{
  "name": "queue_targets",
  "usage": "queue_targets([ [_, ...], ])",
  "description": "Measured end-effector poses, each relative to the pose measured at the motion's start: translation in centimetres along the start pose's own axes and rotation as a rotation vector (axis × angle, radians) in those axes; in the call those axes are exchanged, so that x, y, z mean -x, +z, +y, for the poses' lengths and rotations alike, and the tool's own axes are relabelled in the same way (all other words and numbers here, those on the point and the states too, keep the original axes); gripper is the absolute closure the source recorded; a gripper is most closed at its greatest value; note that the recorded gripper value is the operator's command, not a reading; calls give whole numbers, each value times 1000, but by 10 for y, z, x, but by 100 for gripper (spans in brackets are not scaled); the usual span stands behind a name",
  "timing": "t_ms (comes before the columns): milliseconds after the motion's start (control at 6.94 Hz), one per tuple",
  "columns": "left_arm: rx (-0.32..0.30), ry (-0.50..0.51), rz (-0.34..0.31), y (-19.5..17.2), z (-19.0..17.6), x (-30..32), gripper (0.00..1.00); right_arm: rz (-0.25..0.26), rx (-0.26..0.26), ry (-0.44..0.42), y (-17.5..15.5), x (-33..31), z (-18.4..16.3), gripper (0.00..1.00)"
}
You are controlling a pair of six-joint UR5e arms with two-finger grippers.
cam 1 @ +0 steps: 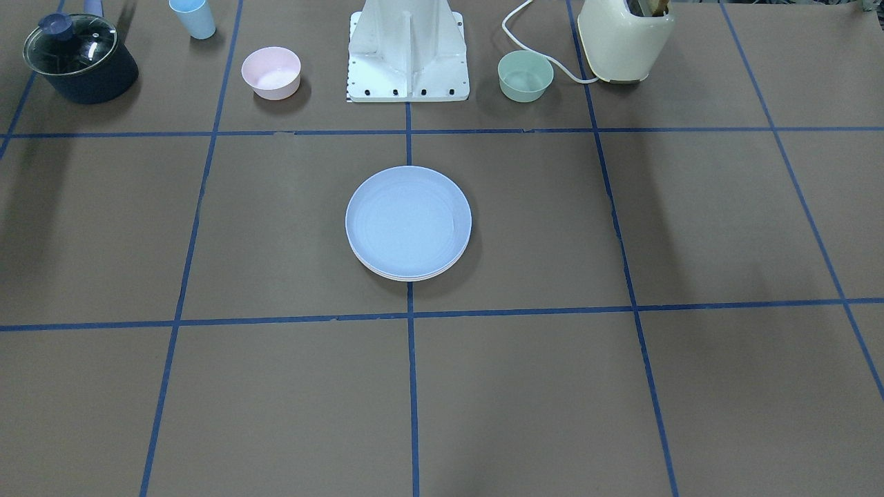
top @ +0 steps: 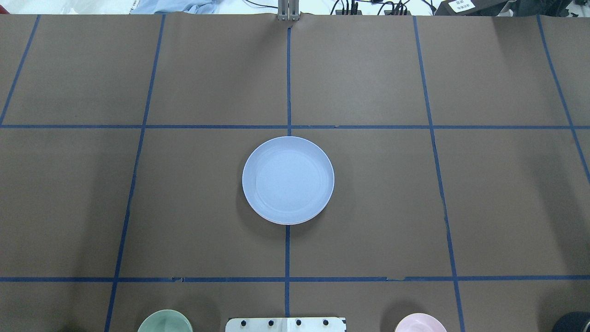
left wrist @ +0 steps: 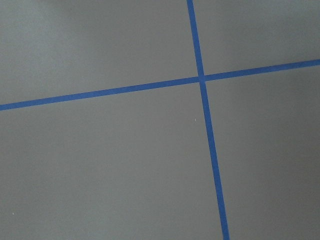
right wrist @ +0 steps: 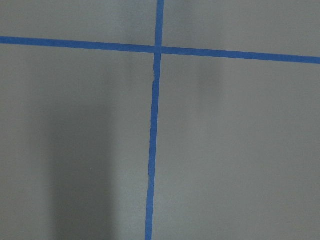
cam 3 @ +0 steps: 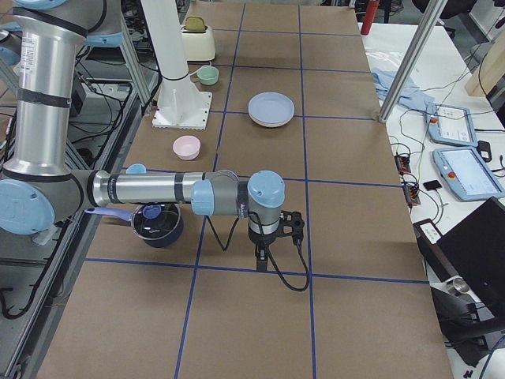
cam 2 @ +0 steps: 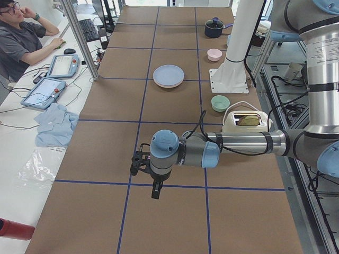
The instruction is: Stack three plates with pink and blue
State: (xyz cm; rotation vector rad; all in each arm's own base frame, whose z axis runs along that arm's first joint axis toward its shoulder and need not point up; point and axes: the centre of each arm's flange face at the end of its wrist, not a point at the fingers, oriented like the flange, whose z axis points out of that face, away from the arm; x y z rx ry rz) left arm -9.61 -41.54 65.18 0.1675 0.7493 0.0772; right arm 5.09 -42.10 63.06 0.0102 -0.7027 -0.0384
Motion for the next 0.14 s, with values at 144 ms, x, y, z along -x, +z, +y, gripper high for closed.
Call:
queue_targets([
  [144, 2, -1, 0, 1, 1, 0, 0, -13, 1, 0, 0, 1, 0, 0],
])
